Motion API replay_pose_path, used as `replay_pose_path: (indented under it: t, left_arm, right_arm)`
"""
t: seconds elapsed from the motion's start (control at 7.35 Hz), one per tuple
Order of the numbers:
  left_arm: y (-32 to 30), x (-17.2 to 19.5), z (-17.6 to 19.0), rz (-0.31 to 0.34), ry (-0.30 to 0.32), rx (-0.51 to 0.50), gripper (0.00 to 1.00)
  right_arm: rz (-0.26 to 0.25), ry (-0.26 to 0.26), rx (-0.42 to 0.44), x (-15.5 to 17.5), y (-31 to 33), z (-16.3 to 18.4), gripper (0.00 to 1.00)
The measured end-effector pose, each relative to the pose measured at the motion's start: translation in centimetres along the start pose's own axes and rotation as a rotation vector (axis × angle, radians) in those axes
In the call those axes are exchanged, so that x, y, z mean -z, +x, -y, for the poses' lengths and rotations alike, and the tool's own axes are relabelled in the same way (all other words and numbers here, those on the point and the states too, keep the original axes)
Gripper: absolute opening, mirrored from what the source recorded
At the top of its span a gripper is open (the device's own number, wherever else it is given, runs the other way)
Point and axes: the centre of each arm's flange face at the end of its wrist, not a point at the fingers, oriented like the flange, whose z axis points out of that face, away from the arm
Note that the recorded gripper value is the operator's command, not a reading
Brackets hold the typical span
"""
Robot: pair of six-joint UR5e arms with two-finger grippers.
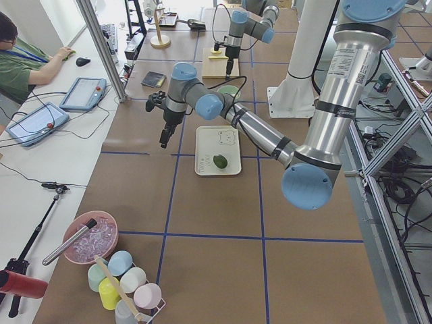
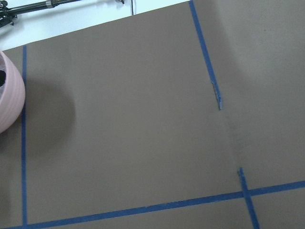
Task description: Put spoon and bun in bowl
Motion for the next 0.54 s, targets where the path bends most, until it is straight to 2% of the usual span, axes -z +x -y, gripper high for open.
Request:
replay_pose_path:
  t: [0.14,0.27,0.54]
  left_arm:
    - [-3.8,0.2,-0.7,0.025,-0.01,-0.039,1.0]
    - [-7.9,0.3,-1.6,0.044,-0.026,-0.071,1.0]
    - [-15.8,-0.3,-4.5,0.006,-0.098,-0.08,1.0]
  right_arm:
    - [-0.017,0.008,-0.012,1.0,1.0,1.6,1.0]
    - [-0.055,0.007,-0.017,2.8,2.8,3.8,1.0]
    - [-0.142,-0.009,0.053,6.8,8.1,7.7,1.0]
